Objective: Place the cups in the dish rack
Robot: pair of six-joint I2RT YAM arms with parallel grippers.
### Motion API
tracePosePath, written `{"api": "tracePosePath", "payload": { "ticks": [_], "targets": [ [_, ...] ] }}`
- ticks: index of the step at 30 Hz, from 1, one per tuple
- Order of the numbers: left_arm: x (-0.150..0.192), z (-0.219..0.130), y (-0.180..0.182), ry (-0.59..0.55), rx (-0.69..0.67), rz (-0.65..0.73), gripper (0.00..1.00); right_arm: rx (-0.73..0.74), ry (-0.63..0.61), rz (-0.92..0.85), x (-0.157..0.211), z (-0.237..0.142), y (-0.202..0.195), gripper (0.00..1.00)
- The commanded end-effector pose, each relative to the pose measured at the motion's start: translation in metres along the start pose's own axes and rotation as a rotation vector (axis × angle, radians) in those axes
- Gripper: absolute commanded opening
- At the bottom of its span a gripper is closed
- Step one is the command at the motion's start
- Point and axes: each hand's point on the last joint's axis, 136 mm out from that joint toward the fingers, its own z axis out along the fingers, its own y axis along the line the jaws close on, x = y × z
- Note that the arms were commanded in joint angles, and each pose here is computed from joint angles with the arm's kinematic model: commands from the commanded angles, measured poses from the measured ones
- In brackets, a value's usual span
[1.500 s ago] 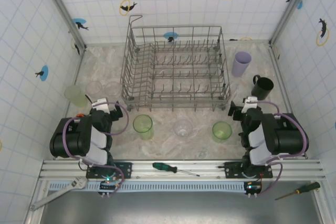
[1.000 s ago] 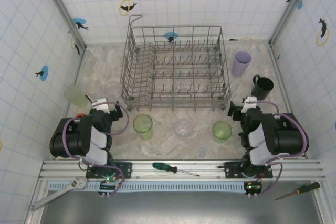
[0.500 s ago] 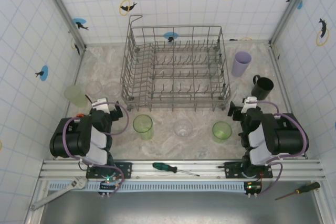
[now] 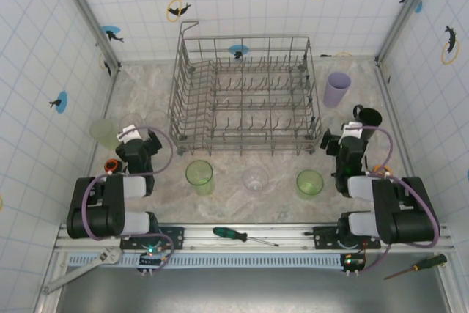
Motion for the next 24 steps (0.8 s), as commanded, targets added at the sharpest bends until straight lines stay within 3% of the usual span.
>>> {"api": "tracePosePath", "payload": {
  "ticks": [1, 9, 15, 24],
  "targets": [
    [-0.017, 0.004, 0.019, 0.015, -0.143, -0.091, 0.98, 0.066, 0.102, 0.061, 0.007, -0.002, -0.007, 1.00],
    [-0.061, 0.008, 0.033, 0.078, -0.331, -0.181, 0.98, 0.111, 0.189, 0.183, -0.013, -0.014, -0.007, 1.00],
    [-0.091, -0.002, 0.007, 0.085, -0.183, -0.274, 0.98, 0.064, 0.299, 0.192, -0.028, -0.031, 0.005, 1.00],
    [-0.132, -0.028, -0.029, 0.110, 0.030, -0.281, 0.97, -0.016, 0.448, 0.173, -0.028, -0.064, 0.016, 1.00]
  ]
}}
